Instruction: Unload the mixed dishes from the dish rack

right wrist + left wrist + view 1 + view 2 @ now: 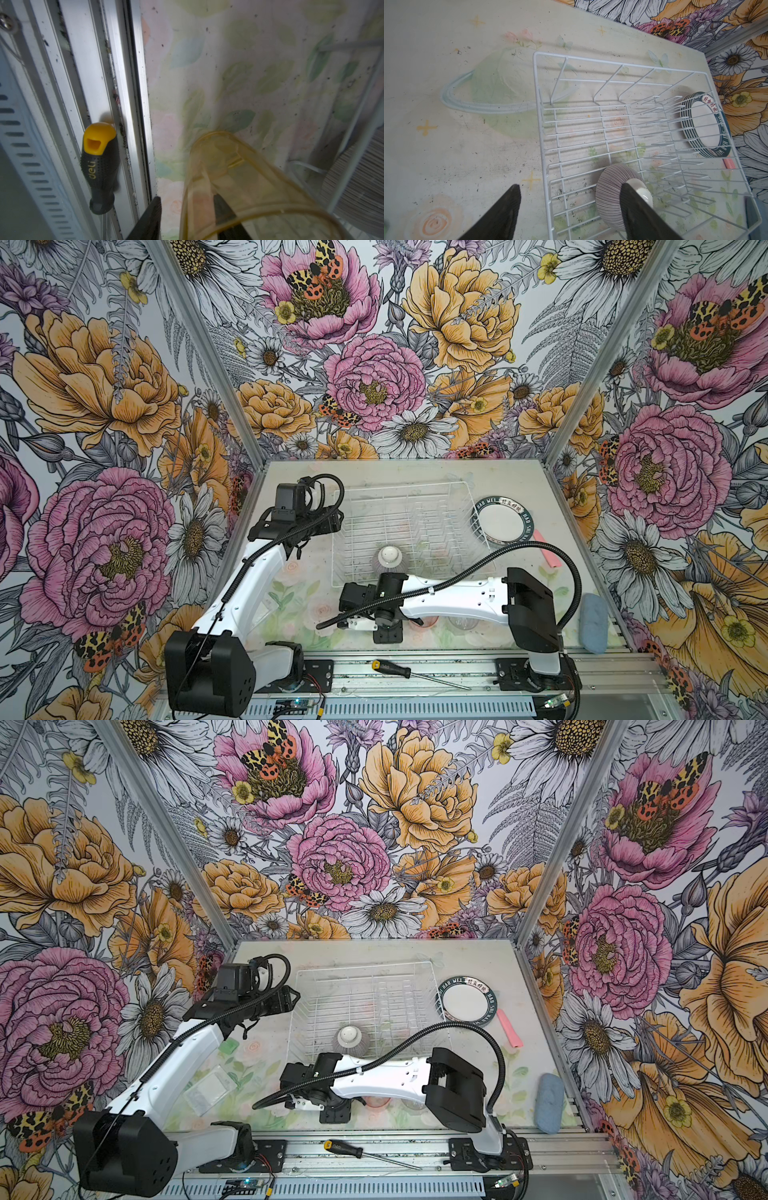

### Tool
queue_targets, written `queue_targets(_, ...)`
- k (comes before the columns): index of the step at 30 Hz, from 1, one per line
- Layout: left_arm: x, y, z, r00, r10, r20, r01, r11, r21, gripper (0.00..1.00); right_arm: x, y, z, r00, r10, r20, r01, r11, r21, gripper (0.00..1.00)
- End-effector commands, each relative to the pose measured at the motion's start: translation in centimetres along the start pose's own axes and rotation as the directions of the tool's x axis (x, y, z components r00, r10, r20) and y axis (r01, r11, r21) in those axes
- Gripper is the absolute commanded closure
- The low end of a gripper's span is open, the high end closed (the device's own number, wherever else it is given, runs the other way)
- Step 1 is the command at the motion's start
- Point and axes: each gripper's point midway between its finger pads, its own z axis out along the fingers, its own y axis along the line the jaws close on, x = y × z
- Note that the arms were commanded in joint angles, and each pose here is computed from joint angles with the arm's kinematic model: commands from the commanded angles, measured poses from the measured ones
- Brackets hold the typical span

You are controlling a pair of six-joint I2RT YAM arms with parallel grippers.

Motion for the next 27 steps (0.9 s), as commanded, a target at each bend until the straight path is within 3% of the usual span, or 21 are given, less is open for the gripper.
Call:
queue_targets(1,0.1,1.1,-0.1,1.000,0.022,-0.006,-0.023,0.998,-0.054,0.24,-1.3,-1.0,-4.3,0.992,0.008,0.123,-0.012,0.999,0.036,0.55)
queue_targets(9,0.8,2.0,0.8,0.998,0.025,-0.056,-0.029,0.996,-0.086,0.41,-1.4,-1.4,-9.5,0.961,0.035,0.276,-0.037,0.999,0.001,0.54)
queue_targets(16,1.8,3.2,2.7,0.990,0.024,-0.138,-0.040,0.992,-0.120,0.48,1.5,-5.8,-14.4,0.900,0.162,0.404,-0.197,0.979,0.047,0.54)
queue_targets(21,2.2,3.2,4.3,0.983,0.018,-0.184,-0.038,0.994,-0.103,0.58,3.1,-8.0,-15.9,0.847,0.241,0.473,-0.296,0.954,0.045,0.54)
queue_targets(27,1.9,2.8,5.6,0.977,0.024,-0.212,-0.041,0.996,-0.076,0.69,4.7,-9.4,-15.8,0.828,0.279,0.487,-0.358,0.931,0.076,0.54)
